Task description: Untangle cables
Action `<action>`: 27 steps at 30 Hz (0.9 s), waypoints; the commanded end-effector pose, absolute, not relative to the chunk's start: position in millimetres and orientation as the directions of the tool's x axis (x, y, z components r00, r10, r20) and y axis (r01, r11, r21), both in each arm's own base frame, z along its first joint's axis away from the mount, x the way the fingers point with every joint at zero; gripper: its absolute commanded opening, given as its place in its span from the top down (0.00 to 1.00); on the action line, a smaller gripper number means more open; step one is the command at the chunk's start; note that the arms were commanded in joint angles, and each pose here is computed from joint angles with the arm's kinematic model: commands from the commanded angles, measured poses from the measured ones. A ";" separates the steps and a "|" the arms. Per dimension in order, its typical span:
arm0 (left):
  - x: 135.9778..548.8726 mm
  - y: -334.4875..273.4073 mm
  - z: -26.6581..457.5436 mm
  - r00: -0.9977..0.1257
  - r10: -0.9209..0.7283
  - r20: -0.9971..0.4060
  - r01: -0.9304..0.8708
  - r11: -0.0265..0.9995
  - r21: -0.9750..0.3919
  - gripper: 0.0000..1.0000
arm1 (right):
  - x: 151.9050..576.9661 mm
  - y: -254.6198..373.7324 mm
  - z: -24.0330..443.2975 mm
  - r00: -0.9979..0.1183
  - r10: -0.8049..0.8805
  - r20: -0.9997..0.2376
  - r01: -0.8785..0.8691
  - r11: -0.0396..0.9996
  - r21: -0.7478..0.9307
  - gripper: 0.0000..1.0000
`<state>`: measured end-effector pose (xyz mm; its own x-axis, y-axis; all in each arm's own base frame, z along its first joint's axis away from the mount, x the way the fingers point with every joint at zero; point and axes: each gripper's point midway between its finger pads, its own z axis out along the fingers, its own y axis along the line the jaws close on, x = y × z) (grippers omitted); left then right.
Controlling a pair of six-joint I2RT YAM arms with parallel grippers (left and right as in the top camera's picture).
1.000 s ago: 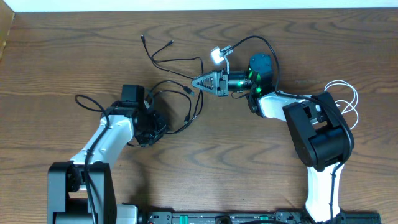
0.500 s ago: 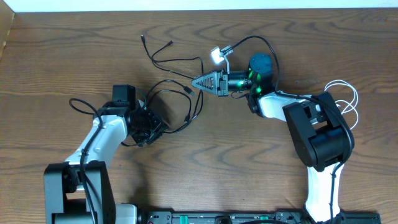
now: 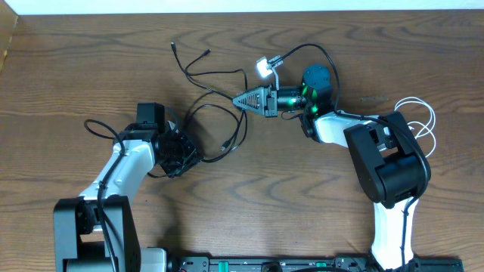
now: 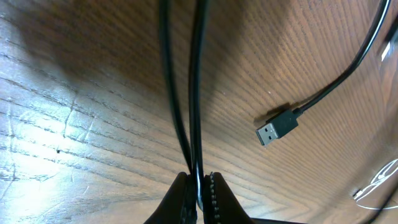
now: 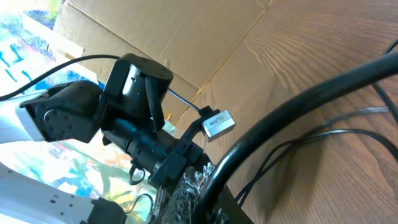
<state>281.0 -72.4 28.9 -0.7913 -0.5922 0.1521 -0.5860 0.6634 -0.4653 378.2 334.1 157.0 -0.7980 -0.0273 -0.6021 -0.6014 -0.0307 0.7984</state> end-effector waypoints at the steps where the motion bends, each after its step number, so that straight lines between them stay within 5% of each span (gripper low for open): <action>1: 278.3 -72.3 26.8 -0.787 -0.595 0.164 -0.594 0.660 -0.461 0.92 | 377.1 337.4 161.0 -0.781 -0.024 -0.624 -0.624 -0.034 0.781 0.99; 10: 279.0 -57.2 19.9 -0.810 -0.580 0.085 -0.561 0.725 -0.400 0.92 | 378.2 336.2 161.0 -0.781 -0.021 -0.625 -0.624 -0.032 0.781 0.99; 19: 259.2 7.8 4.8 -0.782 -0.619 -0.075 -0.617 0.785 -0.052 0.92 | 395.7 315.2 160.9 -0.783 0.020 -0.621 -0.621 0.001 0.784 0.99; 27: 260.2 8.6 4.9 -0.790 -0.608 -0.081 -0.606 0.794 -0.050 0.92 | 408.7 301.9 143.6 -0.822 0.036 -0.569 -0.566 0.068 0.822 0.99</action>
<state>266.6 -5.8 7.7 -0.7739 -0.6314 -0.0494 -0.6220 0.7724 -0.1283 391.9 315.4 147.7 -0.8321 -0.0111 -0.5545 -0.5546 0.0117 0.8320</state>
